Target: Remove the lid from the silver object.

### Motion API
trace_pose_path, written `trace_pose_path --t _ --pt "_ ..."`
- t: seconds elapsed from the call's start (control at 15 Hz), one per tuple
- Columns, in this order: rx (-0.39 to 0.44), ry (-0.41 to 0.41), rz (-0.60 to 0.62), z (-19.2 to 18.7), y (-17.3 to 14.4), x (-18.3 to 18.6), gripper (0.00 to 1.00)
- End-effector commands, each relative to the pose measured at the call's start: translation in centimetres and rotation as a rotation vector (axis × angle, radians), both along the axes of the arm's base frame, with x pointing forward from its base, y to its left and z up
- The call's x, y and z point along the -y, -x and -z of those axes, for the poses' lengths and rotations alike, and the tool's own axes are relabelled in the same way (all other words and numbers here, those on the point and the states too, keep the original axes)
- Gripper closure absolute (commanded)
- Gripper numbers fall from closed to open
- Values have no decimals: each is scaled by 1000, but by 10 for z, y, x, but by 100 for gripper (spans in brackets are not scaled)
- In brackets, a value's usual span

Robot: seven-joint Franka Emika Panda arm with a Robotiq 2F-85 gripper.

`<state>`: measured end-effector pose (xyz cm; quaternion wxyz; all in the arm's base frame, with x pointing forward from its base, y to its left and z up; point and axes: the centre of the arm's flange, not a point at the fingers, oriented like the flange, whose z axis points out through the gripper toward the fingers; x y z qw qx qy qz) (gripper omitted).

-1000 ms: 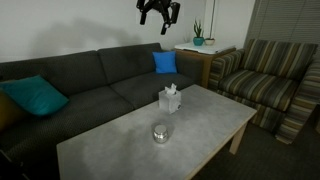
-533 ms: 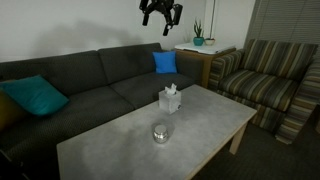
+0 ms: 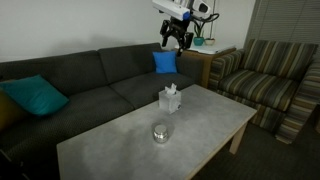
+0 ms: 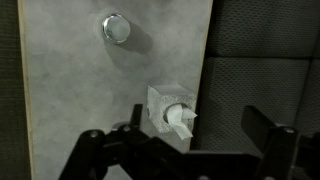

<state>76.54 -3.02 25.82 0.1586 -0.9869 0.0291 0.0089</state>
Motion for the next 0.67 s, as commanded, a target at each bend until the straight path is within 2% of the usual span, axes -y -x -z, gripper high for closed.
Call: trace_pose_path --t 0.0,0.07,0.2,0.4,0.6 --pt "-83 -46 34 43 -62 13 0" --pt "-41 -10 21 33 -7 1 0" --pt "-67 -22 28 53 -11 4 0" --pt "-63 -27 32 50 -14 9 0" --pt "9 100 -13 69 -21 0 0"
